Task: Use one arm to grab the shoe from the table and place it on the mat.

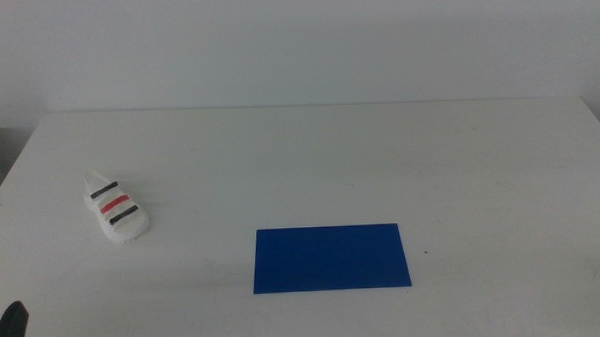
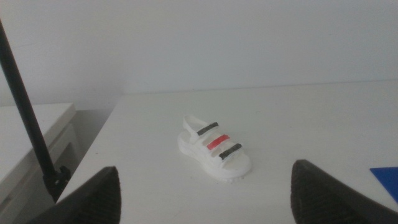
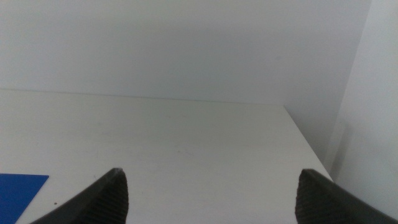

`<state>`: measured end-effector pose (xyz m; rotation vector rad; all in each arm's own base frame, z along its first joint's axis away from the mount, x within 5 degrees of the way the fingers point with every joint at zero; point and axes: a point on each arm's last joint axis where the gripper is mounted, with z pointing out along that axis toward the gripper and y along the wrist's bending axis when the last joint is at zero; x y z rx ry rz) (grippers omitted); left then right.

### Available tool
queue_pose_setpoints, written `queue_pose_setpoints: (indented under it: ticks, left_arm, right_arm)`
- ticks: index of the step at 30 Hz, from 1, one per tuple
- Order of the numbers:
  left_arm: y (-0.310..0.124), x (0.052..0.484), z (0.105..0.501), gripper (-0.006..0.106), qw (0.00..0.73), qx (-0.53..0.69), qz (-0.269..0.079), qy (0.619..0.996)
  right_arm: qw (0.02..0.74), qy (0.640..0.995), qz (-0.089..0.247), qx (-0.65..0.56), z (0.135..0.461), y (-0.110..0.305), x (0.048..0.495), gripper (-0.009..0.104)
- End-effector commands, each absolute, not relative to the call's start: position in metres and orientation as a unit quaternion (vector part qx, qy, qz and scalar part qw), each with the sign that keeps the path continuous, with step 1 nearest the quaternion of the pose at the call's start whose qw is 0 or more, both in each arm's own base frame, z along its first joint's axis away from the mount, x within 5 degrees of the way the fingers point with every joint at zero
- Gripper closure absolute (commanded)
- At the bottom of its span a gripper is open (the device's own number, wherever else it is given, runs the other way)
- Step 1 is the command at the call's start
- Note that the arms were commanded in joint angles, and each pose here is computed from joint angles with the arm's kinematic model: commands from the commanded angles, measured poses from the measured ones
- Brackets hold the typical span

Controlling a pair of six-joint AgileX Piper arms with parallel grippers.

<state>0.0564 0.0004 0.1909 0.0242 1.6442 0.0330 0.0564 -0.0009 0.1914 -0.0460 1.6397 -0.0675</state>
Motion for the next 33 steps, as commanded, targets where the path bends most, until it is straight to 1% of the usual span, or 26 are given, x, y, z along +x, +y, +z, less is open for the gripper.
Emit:
queue_pose_setpoints:
  ticks: [1, 3, 5, 8, 10, 14, 17, 20, 23, 25, 28, 33]
  left_arm:
    - [0.0, 0.055, 0.2, 0.007, 0.715, 0.015, 0.017, 0.699]
    - [0.0, 0.056, 0.207, 0.007, 0.715, 0.013, 0.016, 0.698]
    - [0.0, 0.058, 0.22, 0.007, 0.706, 0.012, 0.014, 0.708]
    - [0.0, 0.069, 0.252, 0.007, 0.659, 0.012, 0.012, 0.752]
    - [0.0, 0.08, 0.279, 0.007, 0.608, 0.012, 0.011, 0.793]
    - [0.001, 0.107, 0.328, 0.007, 0.521, -0.006, -0.001, 0.854]
    - [0.001, 0.13, 0.352, 0.007, 0.467, -0.028, -0.012, 0.884]
    - [0.001, 0.156, 0.369, 0.007, 0.43, -0.058, -0.024, 0.901]
    - [0.0, 0.194, 0.379, 0.007, 0.424, -0.063, -0.029, 0.903]
    - [0.0, 0.214, 0.377, 0.007, 0.395, -0.086, -0.036, 0.914]
    - [0.001, 0.24, 0.367, 0.007, 0.332, -0.147, -0.049, 0.931]
    - [0.001, 0.288, 0.341, 0.007, 0.265, -0.23, -0.065, 0.934]
  right_arm:
    - [0.722, 0.691, -0.036, -0.024, 0.206, -0.001, 0.054, 0.001]
    - [0.722, 0.691, -0.036, -0.024, 0.206, -0.001, 0.054, 0.001]
    - [0.722, 0.691, -0.036, -0.024, 0.206, -0.001, 0.054, 0.001]
    - [0.722, 0.691, -0.036, -0.024, 0.206, -0.001, 0.054, 0.001]
    - [0.722, 0.691, -0.036, -0.024, 0.206, -0.001, 0.054, 0.001]
    - [0.722, 0.691, -0.036, -0.024, 0.206, -0.001, 0.054, 0.001]
    - [0.722, 0.691, -0.036, -0.024, 0.206, -0.001, 0.054, 0.001]
    - [0.722, 0.691, -0.036, -0.024, 0.206, -0.001, 0.054, 0.001]
    - [0.722, 0.691, -0.036, -0.024, 0.206, -0.001, 0.054, 0.001]
    - [0.722, 0.691, -0.036, -0.024, 0.206, -0.001, 0.054, 0.001]
    - [0.722, 0.691, -0.036, -0.024, 0.206, -0.001, 0.054, 0.001]
    - [0.722, 0.691, -0.036, -0.024, 0.206, -0.001, 0.054, 0.001]
